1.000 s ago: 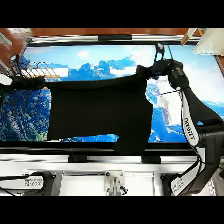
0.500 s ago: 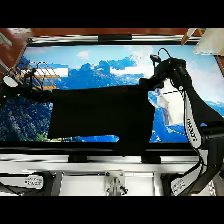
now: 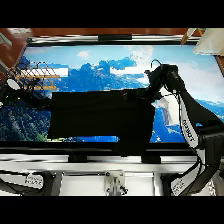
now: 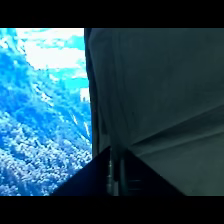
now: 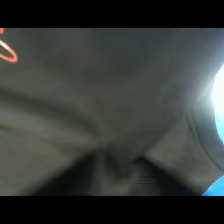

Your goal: Fold the shirts.

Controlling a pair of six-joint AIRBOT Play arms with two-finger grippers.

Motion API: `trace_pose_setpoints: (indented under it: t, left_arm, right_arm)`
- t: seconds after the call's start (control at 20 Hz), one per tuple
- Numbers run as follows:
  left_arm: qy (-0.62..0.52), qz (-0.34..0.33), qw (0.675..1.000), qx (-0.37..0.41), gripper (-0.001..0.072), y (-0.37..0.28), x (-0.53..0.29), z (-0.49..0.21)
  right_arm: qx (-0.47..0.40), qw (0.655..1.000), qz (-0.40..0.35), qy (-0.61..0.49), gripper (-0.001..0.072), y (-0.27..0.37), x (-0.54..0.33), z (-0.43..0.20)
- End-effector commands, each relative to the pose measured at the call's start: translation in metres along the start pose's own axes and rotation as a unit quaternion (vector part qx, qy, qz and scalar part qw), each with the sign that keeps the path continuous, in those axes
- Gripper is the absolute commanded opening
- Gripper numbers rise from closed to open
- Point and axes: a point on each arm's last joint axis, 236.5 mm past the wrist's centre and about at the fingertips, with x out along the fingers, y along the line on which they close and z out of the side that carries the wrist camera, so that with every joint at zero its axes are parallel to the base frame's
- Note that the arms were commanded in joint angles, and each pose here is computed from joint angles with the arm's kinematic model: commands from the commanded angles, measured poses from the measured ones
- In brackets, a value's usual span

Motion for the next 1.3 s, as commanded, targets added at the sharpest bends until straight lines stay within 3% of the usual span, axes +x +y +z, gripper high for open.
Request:
trace_pose_setpoints:
  t: [0.0,0.05,0.1,0.25,0.45,0.65,1.2,1.25]
  left_arm:
    - [0.008,-0.011,1.0,-0.003,0.0428,-0.005,-0.003,-0.002]
    - [0.021,-0.017,1.0,-0.002,0.057,-0.006,-0.009,-0.006]
    - [0.034,-0.023,0.999,-0.002,0.0578,-0.007,-0.018,-0.01]
    - [0.075,-0.046,0.996,-0.022,0.0578,-0.005,-0.043,-0.038]
    - [0.075,-0.09,0.987,-0.107,0.0578,0.006,-0.035,-0.111]
    - [0.052,-0.137,0.975,-0.164,0.0578,0.008,-0.014,-0.156]
    - [0.053,-0.123,0.981,-0.142,0.0574,-0.004,0.024,-0.142]
    - [0.052,-0.12,0.98,-0.152,0.0492,-0.004,0.026,-0.14]
  right_arm:
    - [0.0,1.0,0.005,0.015,0.0534,0.006,-0.008,-0.011]
    - [-0.009,1.0,-0.007,0.013,0.0535,0.002,-0.019,-0.015]
    - [-0.022,0.999,-0.034,0.012,0.0535,-0.009,-0.033,-0.02]
    - [-0.017,0.993,-0.11,0.03,0.0534,-0.059,-0.075,-0.046]
    - [0.059,0.996,-0.046,0.048,0.0548,-0.092,-0.078,-0.103]
    - [0.09,0.995,0.029,0.045,0.0548,-0.082,-0.062,-0.132]
    - [0.085,0.996,0.019,0.035,0.0548,-0.088,-0.059,-0.129]
    - [0.077,0.996,0.01,0.042,0.0549,-0.092,-0.058,-0.132]
